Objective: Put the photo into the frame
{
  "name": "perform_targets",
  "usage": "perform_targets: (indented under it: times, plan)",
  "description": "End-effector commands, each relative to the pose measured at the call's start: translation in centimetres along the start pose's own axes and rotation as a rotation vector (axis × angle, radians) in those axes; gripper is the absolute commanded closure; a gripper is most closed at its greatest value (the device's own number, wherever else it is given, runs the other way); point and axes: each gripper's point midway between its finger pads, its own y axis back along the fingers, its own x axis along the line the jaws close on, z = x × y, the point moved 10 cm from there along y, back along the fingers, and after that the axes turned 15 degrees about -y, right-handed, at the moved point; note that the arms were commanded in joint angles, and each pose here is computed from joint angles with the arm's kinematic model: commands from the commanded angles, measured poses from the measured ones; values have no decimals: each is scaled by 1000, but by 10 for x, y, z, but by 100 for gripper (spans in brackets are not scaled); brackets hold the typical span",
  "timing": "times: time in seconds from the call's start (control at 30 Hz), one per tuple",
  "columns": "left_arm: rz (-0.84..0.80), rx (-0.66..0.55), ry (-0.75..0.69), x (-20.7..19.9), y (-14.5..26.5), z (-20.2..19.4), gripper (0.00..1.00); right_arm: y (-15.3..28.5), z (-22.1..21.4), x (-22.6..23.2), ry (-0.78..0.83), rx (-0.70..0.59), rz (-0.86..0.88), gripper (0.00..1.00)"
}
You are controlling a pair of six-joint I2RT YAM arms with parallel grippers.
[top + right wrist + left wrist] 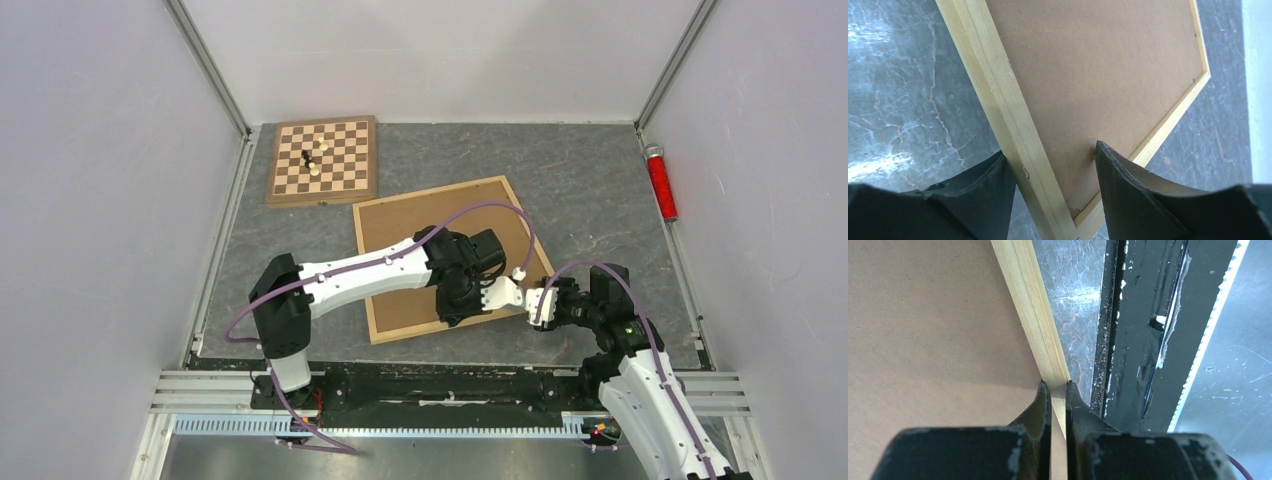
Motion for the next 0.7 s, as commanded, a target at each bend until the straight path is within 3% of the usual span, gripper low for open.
perform_targets:
  times: [0.0, 0.47, 0.67]
  plan:
    - [-120, -227, -79, -6, 17, 35, 98, 2, 9, -22, 94, -14, -148, 44]
    - [-196, -285, -35, -1, 33, 39, 98, 17, 34, -44, 111, -83, -306, 67]
    - [-144, -272, -25, 0, 40, 36, 98, 31, 56, -56, 97, -120, -356, 78]
